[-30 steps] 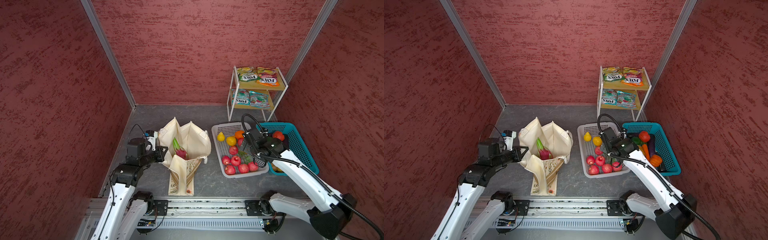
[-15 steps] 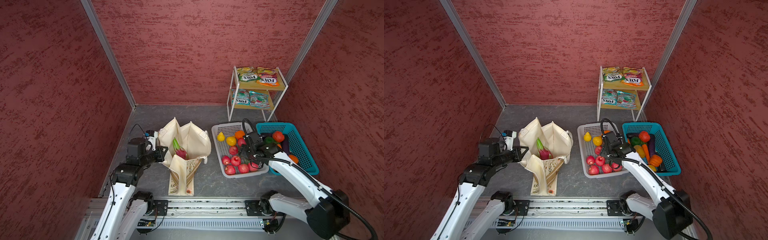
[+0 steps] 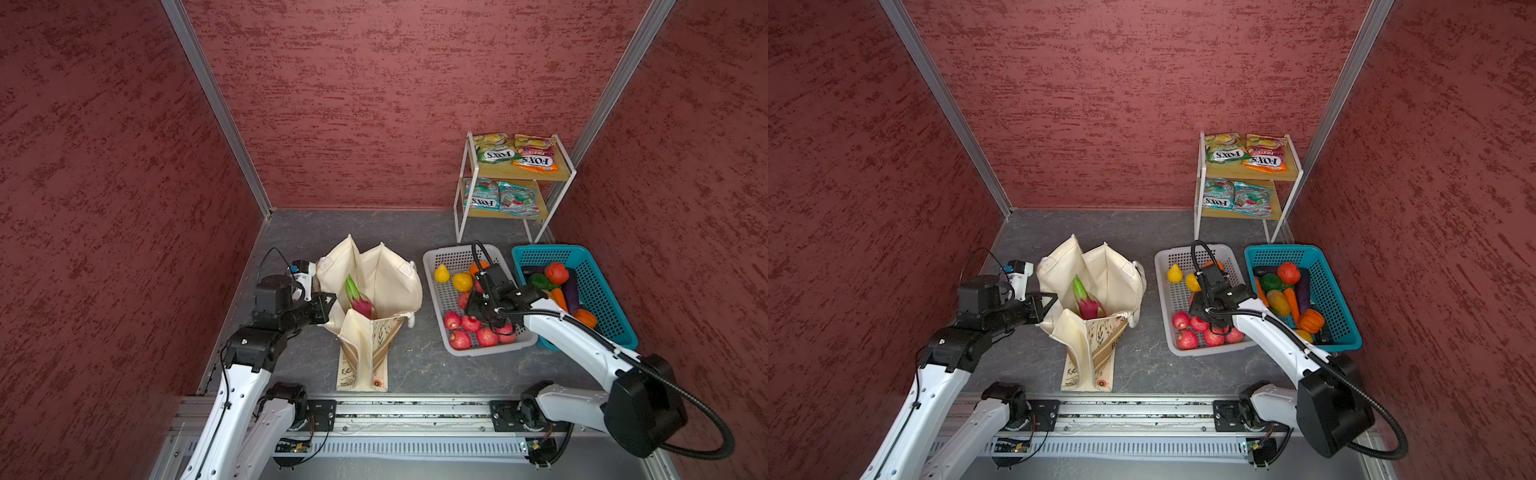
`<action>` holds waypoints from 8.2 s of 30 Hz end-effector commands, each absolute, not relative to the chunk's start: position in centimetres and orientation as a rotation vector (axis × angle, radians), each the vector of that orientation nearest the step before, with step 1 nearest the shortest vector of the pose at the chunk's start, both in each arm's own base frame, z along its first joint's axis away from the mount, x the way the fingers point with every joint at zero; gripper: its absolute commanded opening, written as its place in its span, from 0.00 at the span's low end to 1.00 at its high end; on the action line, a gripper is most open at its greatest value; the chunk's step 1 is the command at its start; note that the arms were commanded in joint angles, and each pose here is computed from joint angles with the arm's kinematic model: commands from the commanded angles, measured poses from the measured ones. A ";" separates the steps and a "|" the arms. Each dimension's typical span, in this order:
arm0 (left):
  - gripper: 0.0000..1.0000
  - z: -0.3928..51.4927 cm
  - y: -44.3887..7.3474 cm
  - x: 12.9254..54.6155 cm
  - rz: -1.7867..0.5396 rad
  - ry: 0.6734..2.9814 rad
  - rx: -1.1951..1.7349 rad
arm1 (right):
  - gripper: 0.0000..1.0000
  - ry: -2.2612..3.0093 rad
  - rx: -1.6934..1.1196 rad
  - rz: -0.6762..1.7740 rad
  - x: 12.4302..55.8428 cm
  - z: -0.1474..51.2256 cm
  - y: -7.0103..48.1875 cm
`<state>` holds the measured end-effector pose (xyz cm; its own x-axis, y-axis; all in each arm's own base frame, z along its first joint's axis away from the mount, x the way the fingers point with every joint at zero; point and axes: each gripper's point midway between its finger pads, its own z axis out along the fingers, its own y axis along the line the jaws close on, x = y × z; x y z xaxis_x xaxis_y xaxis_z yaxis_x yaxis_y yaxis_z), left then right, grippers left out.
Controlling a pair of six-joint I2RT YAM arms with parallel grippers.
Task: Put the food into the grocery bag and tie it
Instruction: 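Lower the right gripper onto another red apple and grasp it, then lift the red apple with the right gripper toward the bag, then lower the red apple into the bag and open the right gripper, then move the right gripper back to the white basket over a yellow pear, then grasp the yellow pear with the right gripper and lift it, then carry the yellow pear over the bag and release it inside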
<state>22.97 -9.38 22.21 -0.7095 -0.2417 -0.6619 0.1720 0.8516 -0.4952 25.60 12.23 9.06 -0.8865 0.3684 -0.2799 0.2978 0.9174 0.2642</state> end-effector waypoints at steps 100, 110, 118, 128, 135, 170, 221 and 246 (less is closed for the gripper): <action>0.11 22.1 -9.4 22.7 -0.701 2.248 -0.047 | 0.99 2.549 -0.381 0.306 27.8 26.3 40.1; 0.11 22.1 -9.3 22.7 -0.699 2.248 -0.050 | 0.99 2.226 -0.134 0.105 29.5 37.7 29.6; 0.11 22.1 -9.3 22.7 -0.700 2.249 -0.051 | 0.99 2.388 0.124 0.009 31.6 32.4 20.2; 0.11 22.1 -9.4 22.7 -0.704 2.246 -0.046 | 0.95 2.447 0.395 0.117 33.4 24.0 12.0; 0.11 22.1 -9.3 22.7 -0.702 2.246 -0.052 | 0.88 2.531 0.456 0.154 35.0 19.2 10.8; 0.11 22.3 -9.3 22.7 -0.703 2.235 -0.048 | 0.85 2.690 0.652 0.232 40.6 8.7 12.6; 0.11 22.9 -8.9 22.6 -0.688 2.208 -0.058 | 0.55 2.286 -0.079 0.580 32.0 34.3 23.2; 0.11 23.1 -8.6 22.6 -0.677 2.192 -0.065 | 0.58 2.305 -0.846 0.482 26.6 29.6 42.3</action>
